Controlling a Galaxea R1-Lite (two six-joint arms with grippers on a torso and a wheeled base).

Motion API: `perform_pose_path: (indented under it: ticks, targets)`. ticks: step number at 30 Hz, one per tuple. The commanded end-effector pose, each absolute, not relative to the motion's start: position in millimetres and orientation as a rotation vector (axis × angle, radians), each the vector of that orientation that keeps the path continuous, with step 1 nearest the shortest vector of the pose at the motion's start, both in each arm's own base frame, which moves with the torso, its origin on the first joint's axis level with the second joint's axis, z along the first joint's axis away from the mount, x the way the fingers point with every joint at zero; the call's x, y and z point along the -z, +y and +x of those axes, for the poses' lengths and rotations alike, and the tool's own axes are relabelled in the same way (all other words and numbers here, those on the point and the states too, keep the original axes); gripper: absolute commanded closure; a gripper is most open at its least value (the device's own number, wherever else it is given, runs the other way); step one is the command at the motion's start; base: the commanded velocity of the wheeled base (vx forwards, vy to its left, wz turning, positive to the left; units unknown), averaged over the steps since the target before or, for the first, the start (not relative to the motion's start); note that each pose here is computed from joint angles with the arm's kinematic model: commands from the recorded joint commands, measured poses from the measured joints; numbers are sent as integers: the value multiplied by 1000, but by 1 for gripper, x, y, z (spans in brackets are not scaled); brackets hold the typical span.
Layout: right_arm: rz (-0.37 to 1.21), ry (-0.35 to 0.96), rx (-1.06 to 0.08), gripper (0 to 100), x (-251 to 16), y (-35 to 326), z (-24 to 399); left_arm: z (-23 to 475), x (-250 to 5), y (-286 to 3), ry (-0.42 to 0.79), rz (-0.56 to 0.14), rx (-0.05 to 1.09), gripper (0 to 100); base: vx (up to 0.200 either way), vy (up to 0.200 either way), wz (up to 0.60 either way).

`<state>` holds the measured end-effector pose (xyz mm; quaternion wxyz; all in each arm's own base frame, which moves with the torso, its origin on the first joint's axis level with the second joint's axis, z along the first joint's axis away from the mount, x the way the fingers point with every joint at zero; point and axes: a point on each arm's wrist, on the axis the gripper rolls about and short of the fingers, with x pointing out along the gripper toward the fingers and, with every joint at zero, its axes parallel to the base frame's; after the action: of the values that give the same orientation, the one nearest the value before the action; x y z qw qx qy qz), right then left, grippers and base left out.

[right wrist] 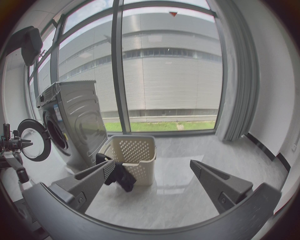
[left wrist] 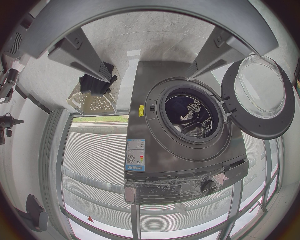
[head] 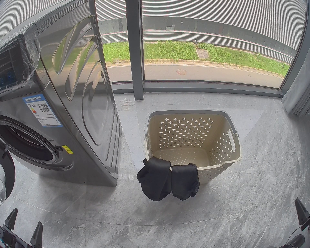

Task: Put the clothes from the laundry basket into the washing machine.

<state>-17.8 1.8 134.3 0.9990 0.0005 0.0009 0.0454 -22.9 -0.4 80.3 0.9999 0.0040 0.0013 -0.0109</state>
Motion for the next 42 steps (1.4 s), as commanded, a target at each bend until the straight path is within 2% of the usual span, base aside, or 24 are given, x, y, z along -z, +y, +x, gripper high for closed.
perform_pose_path:
  ticks: [1, 4, 5, 6, 8, 11, 15, 21, 27, 32, 42]
  targets:
    - [-43, 445, -292, 0, -135, 9, 61, -23, -76, 0, 1, 9, 21, 0, 0, 0, 0]
    - [-47, 474, -374, 0, -136, 16, 81, -23, -76, 0, 1, 8, 23, 0, 0, 0, 0]
    - [-43, 494, -440, 0, -135, 25, 94, -23, -76, 0, 1, 8, 21, 0, 0, 0, 0]
    - [-43, 494, -440, 0, -135, 25, 94, -23, -76, 0, 1, 8, 21, 0, 0, 0, 0]
    - [22, 541, -493, 0, -135, 40, 112, -23, -76, 0, 1, 8, 21, 0, 0, 0, 0]
    - [66, 593, -473, 0, -133, 54, 127, -23, -76, 0, 1, 8, 21, 0, 0, 0, 0]
    - [48, 642, -429, 0, -124, 65, 146, -23, -76, 0, 1, 8, 21, 0, 0, 0, 0]
    - [48, 605, -462, 0, -117, 87, 171, -23, -76, 0, 1, 8, 21, 0, 0, 0, 0]
    - [43, 634, -421, 0, -89, 109, 201, -23, -76, 0, 3, 8, 21, 0, 0, 0, 0]
    - [106, 656, -431, 0, -75, 134, 218, -23, -76, 0, 3, 8, 21, 0, 0, 0, 0]
    - [109, 670, -408, 0, -56, 162, 249, -23, -76, 0, 3, 8, 21, 0, 0, 0, 0]
